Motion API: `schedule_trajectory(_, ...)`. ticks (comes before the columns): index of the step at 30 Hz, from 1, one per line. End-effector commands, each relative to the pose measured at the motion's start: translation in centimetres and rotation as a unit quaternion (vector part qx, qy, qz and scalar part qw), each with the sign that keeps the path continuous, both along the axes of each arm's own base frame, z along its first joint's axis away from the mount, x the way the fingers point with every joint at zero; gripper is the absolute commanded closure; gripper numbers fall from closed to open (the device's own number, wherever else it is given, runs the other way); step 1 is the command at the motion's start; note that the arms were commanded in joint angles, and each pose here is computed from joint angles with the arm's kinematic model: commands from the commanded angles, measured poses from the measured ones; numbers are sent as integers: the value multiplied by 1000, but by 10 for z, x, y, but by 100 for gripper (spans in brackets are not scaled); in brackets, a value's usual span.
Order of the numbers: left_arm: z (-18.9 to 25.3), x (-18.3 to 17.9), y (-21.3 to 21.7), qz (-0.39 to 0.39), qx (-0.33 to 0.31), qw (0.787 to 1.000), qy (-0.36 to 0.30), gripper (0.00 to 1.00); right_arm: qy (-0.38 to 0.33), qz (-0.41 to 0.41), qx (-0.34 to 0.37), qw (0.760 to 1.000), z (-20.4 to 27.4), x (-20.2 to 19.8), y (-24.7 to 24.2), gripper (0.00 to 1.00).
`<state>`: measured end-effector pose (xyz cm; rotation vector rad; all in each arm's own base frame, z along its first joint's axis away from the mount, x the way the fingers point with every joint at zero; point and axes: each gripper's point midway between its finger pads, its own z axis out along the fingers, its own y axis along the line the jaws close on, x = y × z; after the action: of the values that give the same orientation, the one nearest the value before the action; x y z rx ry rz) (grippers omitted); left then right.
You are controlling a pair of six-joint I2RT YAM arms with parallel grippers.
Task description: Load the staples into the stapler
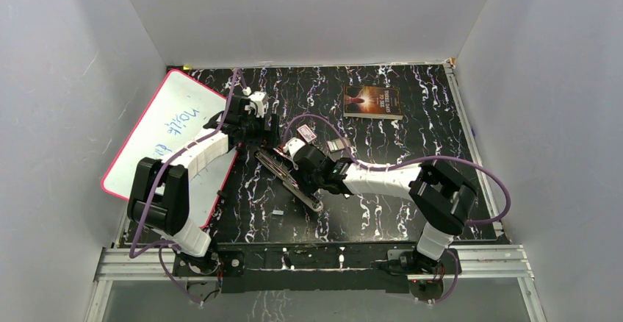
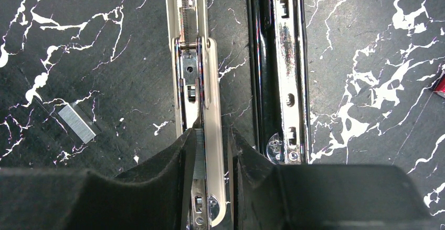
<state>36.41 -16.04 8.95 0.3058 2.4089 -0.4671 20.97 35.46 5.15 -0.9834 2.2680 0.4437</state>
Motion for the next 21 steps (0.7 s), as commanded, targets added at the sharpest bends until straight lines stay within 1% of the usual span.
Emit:
schedule_trajectory(1, 17, 8, -1, -2, -3, 1000, -20, 7, 0, -4, -9, 1000, 1, -1, -8, 64)
schedule_trajectory(8, 17, 8, -1, -2, -3, 1000, -20, 7, 19, -1, -12, 1000, -2, -14, -20, 64)
schedule_trajectory(21, 15, 9, -3, -5, -5, 1000, -16, 8, 32, -6, -26, 999, 4, -32, -46, 64)
